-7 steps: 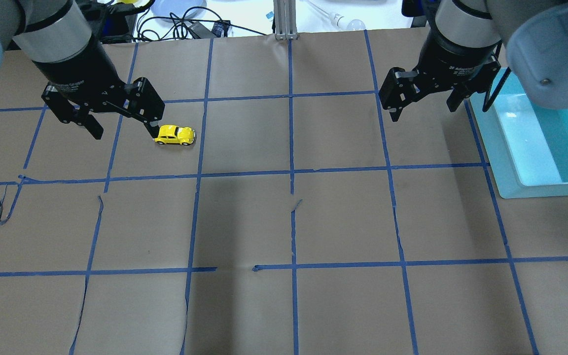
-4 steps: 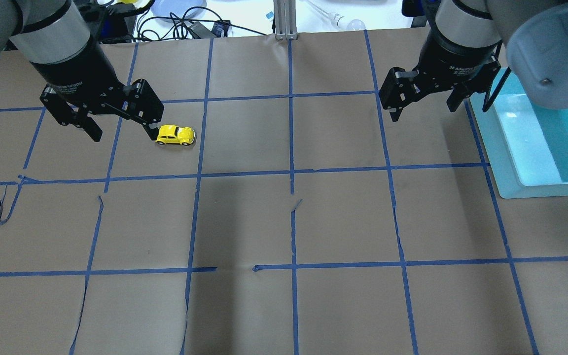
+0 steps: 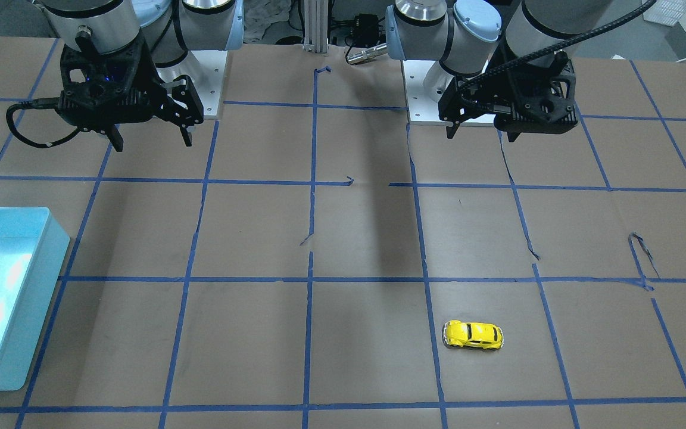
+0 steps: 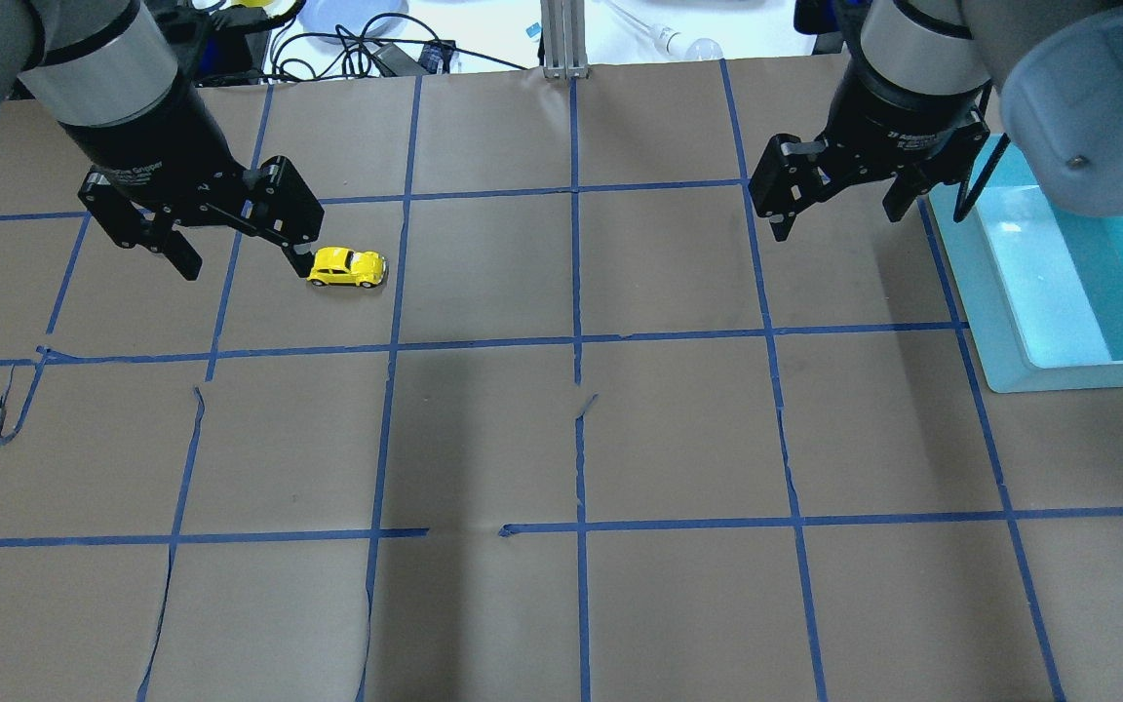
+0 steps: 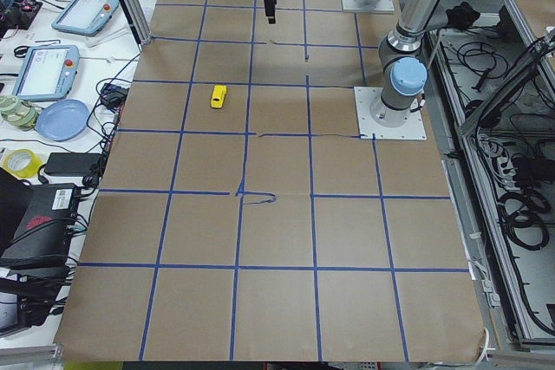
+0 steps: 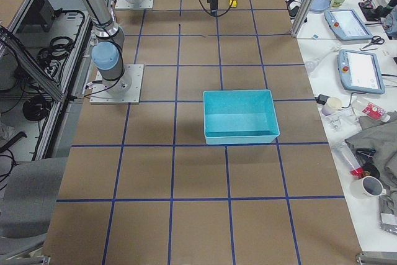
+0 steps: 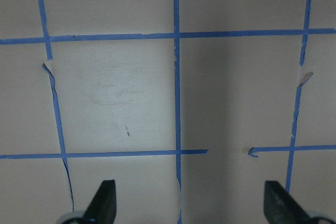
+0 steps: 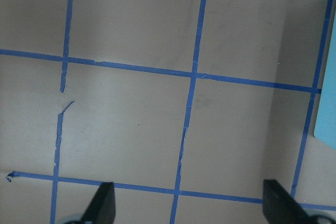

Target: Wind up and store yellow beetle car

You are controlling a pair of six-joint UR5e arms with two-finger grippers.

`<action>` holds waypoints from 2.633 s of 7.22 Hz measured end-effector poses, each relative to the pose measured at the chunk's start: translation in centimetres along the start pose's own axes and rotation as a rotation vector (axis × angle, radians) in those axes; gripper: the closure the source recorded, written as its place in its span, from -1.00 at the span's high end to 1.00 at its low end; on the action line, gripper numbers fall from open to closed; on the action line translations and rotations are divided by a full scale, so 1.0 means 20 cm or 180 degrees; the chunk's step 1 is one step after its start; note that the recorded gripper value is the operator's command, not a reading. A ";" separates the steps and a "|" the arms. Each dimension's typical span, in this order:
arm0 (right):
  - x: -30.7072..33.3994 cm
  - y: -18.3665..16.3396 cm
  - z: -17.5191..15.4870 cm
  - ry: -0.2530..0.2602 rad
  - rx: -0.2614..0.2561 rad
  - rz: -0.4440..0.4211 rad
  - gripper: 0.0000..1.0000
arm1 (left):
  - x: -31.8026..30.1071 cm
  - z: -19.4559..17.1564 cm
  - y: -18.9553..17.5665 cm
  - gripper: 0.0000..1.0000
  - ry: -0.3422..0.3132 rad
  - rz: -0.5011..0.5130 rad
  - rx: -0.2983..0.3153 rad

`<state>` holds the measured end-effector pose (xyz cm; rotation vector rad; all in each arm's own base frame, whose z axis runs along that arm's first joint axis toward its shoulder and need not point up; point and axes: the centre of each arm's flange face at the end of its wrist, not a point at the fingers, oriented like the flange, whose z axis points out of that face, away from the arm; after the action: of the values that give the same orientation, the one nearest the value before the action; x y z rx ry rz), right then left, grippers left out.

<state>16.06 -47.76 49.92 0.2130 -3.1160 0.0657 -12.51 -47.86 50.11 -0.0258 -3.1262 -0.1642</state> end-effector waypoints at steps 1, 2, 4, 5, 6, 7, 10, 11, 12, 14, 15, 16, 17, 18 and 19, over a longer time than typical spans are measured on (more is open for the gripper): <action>0.00 0.00 0.00 -0.0001 0.0000 0.0000 1.00 | 0.00 0.00 0.00 1.00 0.0001 0.0001 0.0003; 0.00 0.00 0.00 -0.0001 -0.0001 0.0001 1.00 | 0.00 0.00 0.00 1.00 0.0002 0.0001 0.0003; 0.00 0.00 0.00 -0.0001 -0.0001 0.0002 1.00 | 0.00 0.01 -0.01 1.00 0.0002 0.0002 0.0001; 0.00 0.00 0.00 -0.0001 0.0000 0.0001 1.00 | 0.00 0.01 -0.01 1.00 0.0004 0.0003 0.0002; 0.00 0.00 0.00 -0.0001 -0.0001 0.0000 1.00 | 0.00 0.02 -0.02 1.00 0.0009 -0.0006 0.0004; 0.00 0.00 0.00 -0.0001 -0.0001 -0.0001 1.00 | 0.00 0.03 -0.06 1.00 0.0010 -0.0029 0.0037; 0.00 0.00 0.00 -0.0001 0.0000 -0.0003 1.00 | -0.02 0.09 -0.21 1.00 0.0040 -0.0724 0.0435; 0.00 0.00 0.00 -0.0001 -0.0001 -0.0003 1.00 | -0.03 0.13 -0.24 1.00 0.0044 -0.1286 0.0487; 0.00 0.00 0.00 -0.0001 -0.0002 -0.0003 1.00 | -0.05 0.16 -0.29 1.00 -0.0014 -0.1827 0.0571; 0.00 0.00 0.00 -0.0001 -0.0001 -0.0003 1.00 | -0.10 0.28 -0.41 1.00 -0.0004 -0.2762 0.0836; 0.00 0.00 0.00 -0.0001 0.0000 -0.0003 1.00 | -0.14 0.41 -0.45 1.00 0.0015 -0.3280 0.0781; 0.00 0.00 0.00 -0.0001 -0.0002 -0.0003 1.00 | -0.18 0.53 -0.50 1.00 0.0023 -0.3658 0.0666; 0.00 0.00 0.00 -0.0001 -0.0001 -0.0003 1.00 | -0.22 0.63 -0.55 1.00 0.0112 -0.3859 0.0491; 0.00 0.00 0.00 -0.0001 -0.0001 -0.0003 1.00 | -0.30 0.73 -0.61 1.00 0.0306 -0.4058 0.0245; 0.00 0.00 0.00 -0.0001 0.0000 -0.0003 1.00 | -0.39 0.83 -0.67 1.00 0.0466 -0.4238 0.0073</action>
<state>16.07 -47.74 49.88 0.2146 -3.1163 0.0656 -5.02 -59.65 32.18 1.8793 -2.4152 -0.1057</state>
